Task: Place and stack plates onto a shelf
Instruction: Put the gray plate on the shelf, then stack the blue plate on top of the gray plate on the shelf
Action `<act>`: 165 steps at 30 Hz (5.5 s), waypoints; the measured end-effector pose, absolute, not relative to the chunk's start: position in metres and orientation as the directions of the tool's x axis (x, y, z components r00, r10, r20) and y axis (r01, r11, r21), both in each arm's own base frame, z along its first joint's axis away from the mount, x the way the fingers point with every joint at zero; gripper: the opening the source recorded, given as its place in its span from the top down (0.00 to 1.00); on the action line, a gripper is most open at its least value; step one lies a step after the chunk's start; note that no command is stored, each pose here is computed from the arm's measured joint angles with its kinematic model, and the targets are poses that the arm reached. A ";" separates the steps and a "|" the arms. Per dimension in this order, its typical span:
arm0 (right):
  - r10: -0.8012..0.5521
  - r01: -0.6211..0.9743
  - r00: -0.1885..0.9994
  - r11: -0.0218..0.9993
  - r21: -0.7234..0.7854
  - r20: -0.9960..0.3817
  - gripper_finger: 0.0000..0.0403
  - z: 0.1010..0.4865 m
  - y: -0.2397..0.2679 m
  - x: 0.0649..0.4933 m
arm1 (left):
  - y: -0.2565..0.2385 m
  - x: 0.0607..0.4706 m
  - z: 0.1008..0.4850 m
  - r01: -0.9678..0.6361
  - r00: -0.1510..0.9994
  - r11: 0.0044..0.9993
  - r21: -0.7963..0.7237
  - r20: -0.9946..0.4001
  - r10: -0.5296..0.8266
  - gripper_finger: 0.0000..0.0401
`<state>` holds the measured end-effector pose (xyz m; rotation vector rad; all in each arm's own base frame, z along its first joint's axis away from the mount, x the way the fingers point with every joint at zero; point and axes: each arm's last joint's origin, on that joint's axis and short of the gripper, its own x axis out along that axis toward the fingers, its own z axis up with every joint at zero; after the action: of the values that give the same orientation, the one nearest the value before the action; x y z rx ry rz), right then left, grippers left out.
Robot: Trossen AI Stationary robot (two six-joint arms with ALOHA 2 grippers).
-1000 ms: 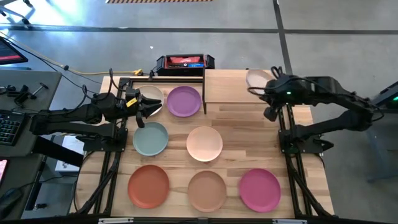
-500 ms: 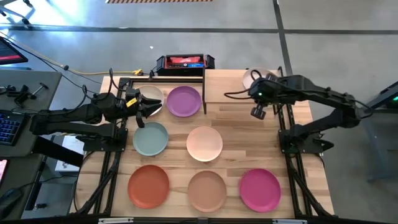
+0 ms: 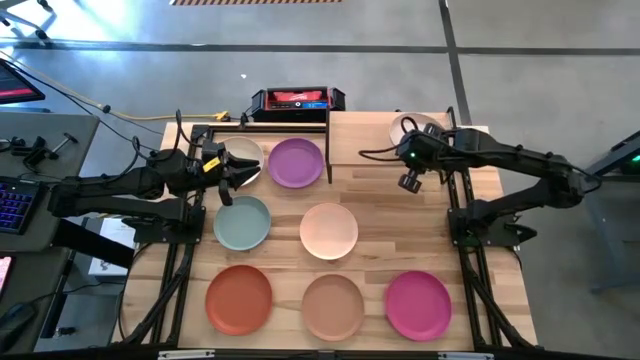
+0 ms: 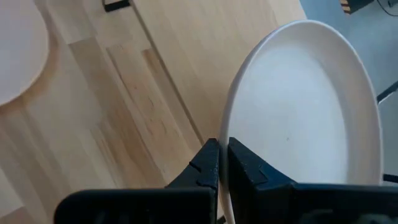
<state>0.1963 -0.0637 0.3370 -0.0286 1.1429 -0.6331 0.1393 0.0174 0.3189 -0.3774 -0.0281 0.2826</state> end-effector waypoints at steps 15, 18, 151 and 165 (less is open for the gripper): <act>-0.496 0.528 0.188 0.779 -0.339 -0.848 1.00 0.296 -0.084 0.194 | 0.017 0.139 0.319 -0.267 0.960 0.891 -0.367 -0.025 0.277 0.76; -0.502 0.535 0.184 0.772 -0.343 -0.845 1.00 0.294 -0.088 0.193 | 0.017 0.139 0.319 -0.267 0.961 0.891 -0.367 -0.025 0.277 0.76; -0.235 0.621 0.533 0.761 0.187 -0.813 0.74 0.384 -0.092 0.186 | -0.014 0.227 0.137 -0.892 0.286 0.356 -0.278 -0.958 -0.034 0.76; -0.235 0.621 0.533 0.761 0.187 -0.813 0.74 0.384 -0.092 0.186 | -0.014 0.229 0.135 -0.875 0.283 0.398 -0.276 -0.958 -0.040 0.96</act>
<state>0.1862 -0.0922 0.3835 0.4954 0.8685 -0.5352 0.2286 -0.0144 0.1353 -1.0158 1.1506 0.7115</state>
